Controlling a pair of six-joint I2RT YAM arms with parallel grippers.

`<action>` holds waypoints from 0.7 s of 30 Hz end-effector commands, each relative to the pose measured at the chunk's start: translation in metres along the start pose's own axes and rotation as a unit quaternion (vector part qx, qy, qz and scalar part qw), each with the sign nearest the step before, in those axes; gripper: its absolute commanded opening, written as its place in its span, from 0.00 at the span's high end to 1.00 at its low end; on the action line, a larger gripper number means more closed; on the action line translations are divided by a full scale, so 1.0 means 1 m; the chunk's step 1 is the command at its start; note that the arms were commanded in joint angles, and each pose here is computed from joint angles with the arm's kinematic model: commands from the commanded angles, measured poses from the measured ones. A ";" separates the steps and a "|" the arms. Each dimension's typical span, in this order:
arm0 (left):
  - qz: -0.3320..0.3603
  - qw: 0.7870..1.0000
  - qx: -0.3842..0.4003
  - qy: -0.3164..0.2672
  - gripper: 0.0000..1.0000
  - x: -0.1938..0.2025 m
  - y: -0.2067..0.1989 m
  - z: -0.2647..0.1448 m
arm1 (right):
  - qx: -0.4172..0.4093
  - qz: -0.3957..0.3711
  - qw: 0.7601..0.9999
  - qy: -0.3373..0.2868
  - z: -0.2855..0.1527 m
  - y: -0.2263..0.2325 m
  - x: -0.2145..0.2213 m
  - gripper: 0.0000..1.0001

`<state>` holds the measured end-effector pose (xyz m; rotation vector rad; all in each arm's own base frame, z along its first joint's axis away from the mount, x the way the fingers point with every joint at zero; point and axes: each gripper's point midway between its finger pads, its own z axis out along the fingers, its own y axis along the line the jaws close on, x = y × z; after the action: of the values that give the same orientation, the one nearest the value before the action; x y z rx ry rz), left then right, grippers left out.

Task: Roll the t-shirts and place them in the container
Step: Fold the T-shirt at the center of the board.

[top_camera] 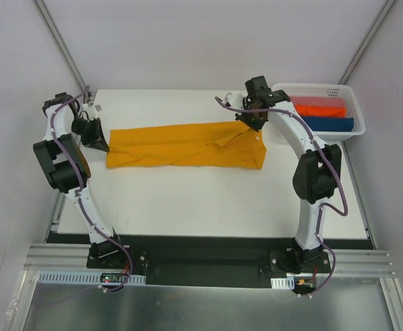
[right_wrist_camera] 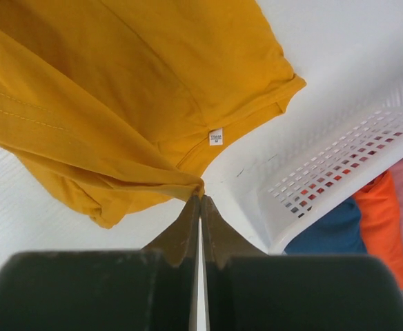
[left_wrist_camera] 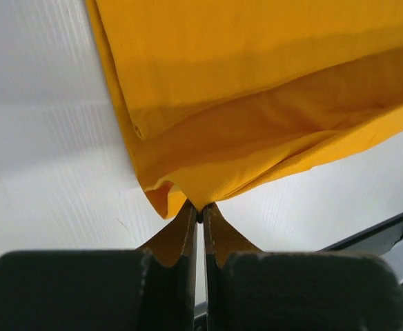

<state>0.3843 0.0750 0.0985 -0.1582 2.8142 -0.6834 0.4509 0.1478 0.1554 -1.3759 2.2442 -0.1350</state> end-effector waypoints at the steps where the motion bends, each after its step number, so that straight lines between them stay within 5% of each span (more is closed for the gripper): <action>1: 0.009 1.000 -0.020 0.009 1.00 -0.008 0.001 -0.002 | 0.025 -0.013 1.000 -0.002 -0.004 -0.022 -0.008 0.99; 21: 0.000 0.998 -0.055 0.005 1.00 -0.009 0.011 -0.007 | 0.043 -0.029 0.999 -0.007 0.022 -0.040 -0.022 0.99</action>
<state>0.3919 0.0844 0.0879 -0.1553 2.8710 -0.5665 0.4854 0.1545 0.1409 -1.4251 2.2040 -0.1816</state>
